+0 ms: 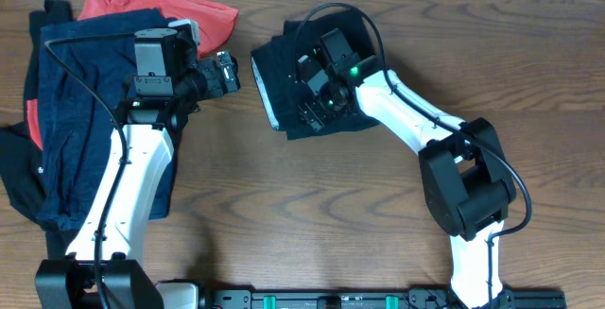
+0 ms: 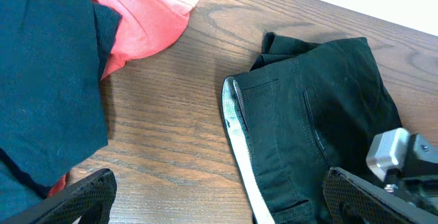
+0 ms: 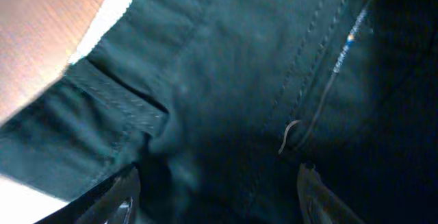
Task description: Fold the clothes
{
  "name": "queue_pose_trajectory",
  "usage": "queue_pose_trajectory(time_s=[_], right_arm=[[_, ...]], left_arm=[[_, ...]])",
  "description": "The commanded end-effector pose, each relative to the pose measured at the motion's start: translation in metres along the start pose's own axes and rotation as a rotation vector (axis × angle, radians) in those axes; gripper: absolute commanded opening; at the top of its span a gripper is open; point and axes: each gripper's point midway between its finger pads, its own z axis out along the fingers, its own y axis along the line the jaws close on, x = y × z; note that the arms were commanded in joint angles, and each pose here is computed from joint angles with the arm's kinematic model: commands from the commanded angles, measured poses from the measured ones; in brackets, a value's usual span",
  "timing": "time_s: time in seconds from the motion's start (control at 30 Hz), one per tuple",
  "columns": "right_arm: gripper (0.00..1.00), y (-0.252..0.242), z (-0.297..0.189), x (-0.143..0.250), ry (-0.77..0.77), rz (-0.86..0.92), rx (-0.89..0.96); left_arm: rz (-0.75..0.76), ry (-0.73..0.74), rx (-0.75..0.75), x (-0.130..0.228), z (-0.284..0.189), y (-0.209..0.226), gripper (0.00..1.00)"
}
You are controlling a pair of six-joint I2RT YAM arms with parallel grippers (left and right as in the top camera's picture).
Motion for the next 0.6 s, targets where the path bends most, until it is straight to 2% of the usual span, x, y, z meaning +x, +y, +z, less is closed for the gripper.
queue_pose_trajectory(time_s=[0.0,0.27,0.57], right_arm=[[0.71,-0.013,0.01,0.02,0.04,0.068,0.019],[0.71,-0.056,0.013,0.048,0.063,0.275,0.119],[0.68,-0.129,0.006,0.083,0.006,0.51,0.193]], left_arm=[[0.004,0.0,-0.011,-0.001,0.001,0.003,0.98],[0.004,0.0,-0.011,-0.001,0.001,0.003,0.98],[0.004,0.0,-0.011,-0.001,0.001,0.003,0.98]])
